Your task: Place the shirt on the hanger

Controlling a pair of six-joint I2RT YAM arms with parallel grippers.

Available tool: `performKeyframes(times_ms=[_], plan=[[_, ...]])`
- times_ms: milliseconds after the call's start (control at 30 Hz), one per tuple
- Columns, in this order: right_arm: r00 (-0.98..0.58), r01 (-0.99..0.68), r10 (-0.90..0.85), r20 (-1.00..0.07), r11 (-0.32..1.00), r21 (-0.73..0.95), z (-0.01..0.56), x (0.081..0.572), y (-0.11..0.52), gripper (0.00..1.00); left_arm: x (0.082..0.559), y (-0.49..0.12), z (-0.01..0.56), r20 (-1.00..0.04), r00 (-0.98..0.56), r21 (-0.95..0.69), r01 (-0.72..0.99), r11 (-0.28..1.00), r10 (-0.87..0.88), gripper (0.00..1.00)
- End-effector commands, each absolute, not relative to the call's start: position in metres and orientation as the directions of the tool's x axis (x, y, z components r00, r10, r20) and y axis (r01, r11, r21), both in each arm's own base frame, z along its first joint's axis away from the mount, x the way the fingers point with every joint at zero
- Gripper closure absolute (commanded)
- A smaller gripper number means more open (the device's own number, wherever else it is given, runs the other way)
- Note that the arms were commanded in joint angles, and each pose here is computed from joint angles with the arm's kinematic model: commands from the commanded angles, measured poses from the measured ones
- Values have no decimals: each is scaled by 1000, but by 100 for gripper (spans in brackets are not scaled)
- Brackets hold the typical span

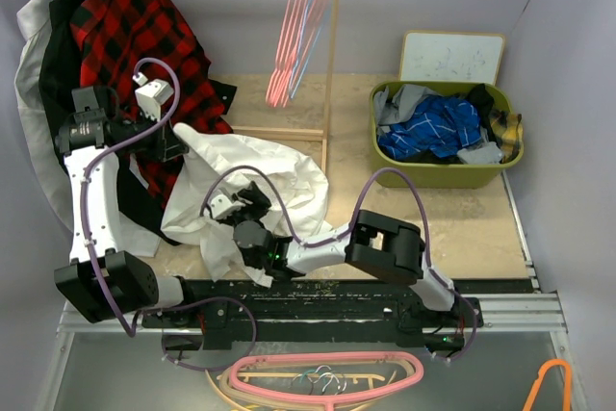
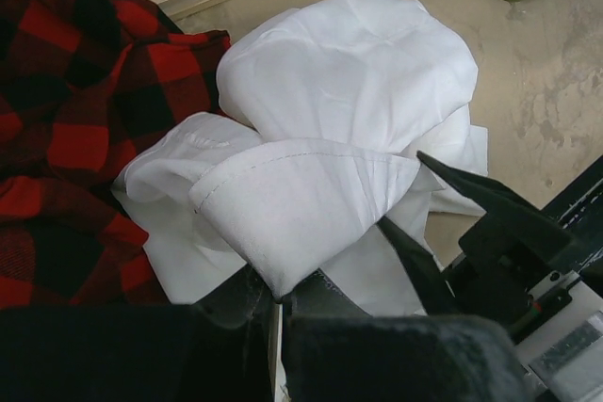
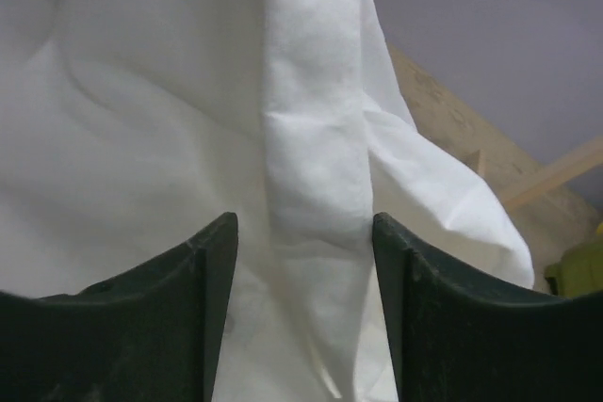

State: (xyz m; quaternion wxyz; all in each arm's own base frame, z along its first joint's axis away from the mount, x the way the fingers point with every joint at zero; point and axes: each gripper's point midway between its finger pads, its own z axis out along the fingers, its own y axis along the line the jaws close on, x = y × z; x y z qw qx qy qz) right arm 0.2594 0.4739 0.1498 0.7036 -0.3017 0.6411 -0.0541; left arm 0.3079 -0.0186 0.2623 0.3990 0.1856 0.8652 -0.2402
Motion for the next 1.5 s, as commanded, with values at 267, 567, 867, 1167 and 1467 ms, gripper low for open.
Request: performKeyframes(times_ms=[267, 567, 867, 1167, 1467], plan=[[93, -521, -140, -986, 837, -169, 235, 260, 460, 100, 276, -49, 273, -840, -487, -225, 714, 663, 239, 100], [-261, -694, 14, -965, 692, 198, 219, 310, 410, 100, 250, -111, 241, -828, -382, -190, 880, 435, 412, 100], [-443, -712, -11, -896, 612, 345, 179, 327, 400, 100, 262, -91, 196, -710, -461, -192, 854, 484, 532, 100], [-546, -590, 127, -828, 643, 487, 155, 353, 376, 100, 226, -66, 159, -561, -509, -203, 849, 488, 653, 100], [-604, -473, 169, -779, 711, 521, 128, 379, 367, 100, 229, -104, 190, -610, -625, -458, 780, 427, 486, 0]])
